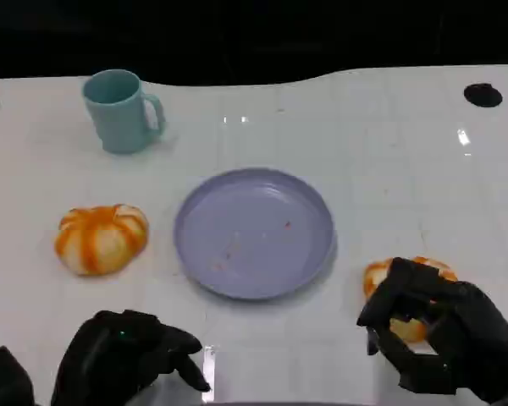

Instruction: Grasp the bread from the table and place it into the plate.

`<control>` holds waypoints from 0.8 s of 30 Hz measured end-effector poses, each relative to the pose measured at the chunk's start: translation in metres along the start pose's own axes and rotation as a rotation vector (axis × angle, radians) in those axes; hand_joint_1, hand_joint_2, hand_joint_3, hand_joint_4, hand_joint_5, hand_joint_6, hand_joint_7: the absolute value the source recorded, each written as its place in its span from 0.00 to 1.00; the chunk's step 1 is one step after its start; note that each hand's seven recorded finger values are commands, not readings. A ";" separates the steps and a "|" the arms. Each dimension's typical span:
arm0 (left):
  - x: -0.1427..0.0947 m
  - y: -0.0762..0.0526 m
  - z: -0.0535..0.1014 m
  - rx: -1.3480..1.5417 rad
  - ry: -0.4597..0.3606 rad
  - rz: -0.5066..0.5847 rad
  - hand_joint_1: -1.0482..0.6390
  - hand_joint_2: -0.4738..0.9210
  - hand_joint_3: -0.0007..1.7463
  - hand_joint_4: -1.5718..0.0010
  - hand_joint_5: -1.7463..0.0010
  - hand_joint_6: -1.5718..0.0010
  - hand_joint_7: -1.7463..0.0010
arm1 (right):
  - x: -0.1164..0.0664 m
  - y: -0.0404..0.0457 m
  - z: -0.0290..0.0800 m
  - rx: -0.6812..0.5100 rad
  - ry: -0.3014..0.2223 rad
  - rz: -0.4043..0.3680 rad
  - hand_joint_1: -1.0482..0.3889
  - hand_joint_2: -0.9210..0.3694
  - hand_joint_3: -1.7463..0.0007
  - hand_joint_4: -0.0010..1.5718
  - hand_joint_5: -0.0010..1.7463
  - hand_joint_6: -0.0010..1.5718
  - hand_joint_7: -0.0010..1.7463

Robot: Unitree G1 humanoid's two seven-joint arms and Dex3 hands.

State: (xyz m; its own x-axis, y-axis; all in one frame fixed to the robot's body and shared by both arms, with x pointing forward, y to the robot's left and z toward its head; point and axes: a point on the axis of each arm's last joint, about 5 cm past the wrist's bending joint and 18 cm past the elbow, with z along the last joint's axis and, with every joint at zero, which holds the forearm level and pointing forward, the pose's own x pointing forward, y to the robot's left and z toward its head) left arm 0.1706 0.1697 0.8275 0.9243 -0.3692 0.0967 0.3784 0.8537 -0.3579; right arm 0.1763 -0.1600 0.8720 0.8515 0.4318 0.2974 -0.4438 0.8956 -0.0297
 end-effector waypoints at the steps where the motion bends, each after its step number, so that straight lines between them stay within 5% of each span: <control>1: 0.000 0.000 0.000 -0.001 0.001 0.000 0.06 0.96 0.00 0.21 0.48 0.01 1.00 | 0.000 0.0001 0.000 0.001 0.001 -0.002 0.51 0.24 0.49 0.42 0.98 0.44 0.75; 24: 0.001 0.000 0.000 -0.021 -0.003 0.005 0.07 0.96 0.00 0.20 0.50 0.00 1.00 | 0.001 0.0003 0.002 0.006 0.005 -0.003 0.50 0.24 0.50 0.41 0.97 0.43 0.73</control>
State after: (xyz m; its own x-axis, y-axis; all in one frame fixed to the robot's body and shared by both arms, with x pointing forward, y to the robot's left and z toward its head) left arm 0.1713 0.1699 0.8274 0.9262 -0.3640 0.0977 0.3729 0.8475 -0.3776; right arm 0.1763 -0.1596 0.8737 0.8541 0.4299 0.2929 -0.4433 0.8961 -0.0228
